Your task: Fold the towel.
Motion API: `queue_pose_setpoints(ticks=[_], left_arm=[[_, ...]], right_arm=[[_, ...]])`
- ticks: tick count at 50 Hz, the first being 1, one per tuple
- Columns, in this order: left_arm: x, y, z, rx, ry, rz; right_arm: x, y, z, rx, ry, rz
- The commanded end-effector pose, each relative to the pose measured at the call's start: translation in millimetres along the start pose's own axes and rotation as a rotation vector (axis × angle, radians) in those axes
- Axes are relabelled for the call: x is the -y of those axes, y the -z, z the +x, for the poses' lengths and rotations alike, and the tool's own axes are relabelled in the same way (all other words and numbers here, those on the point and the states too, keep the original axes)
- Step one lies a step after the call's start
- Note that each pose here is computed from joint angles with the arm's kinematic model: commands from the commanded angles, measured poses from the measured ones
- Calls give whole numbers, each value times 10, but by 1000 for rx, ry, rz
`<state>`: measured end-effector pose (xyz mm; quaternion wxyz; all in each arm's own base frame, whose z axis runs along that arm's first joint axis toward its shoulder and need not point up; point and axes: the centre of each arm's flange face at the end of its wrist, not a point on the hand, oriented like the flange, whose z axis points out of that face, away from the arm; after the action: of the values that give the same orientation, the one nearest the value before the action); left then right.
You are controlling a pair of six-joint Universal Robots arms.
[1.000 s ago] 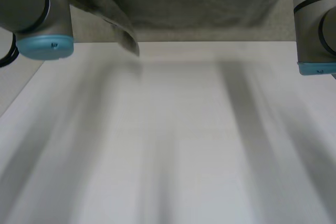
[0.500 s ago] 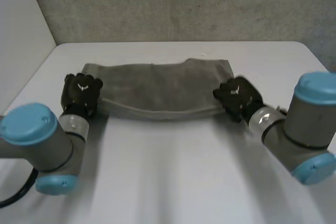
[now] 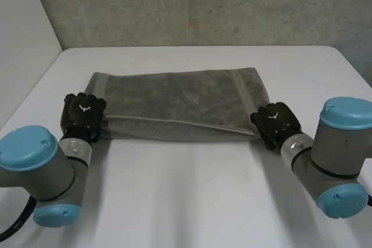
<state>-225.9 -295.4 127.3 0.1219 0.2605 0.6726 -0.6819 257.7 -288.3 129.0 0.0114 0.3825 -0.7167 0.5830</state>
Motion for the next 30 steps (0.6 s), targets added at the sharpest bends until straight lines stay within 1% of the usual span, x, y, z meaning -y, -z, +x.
queue_pose_setpoints(ticks=[1,15,21,24,26,27,30], left_arm=[[30,3,-20,6,5,8],[22,-2,-43,14,6,3],[12,-11,-59,17,6,0],[30,-9,-80,24,7,2],[60,-2,-99,29,9,10],[60,-2,-99,29,9,10],[128,52,-184,43,9,25]], right_arm=[[-42,-15,121,-28,-10,-15],[-122,-67,316,-76,-26,-49],[-112,-63,333,-78,-24,-48],[-57,-57,372,-87,-15,-35],[110,29,465,-102,-3,-2],[110,30,466,-102,-3,-2],[299,180,560,-110,15,30]])
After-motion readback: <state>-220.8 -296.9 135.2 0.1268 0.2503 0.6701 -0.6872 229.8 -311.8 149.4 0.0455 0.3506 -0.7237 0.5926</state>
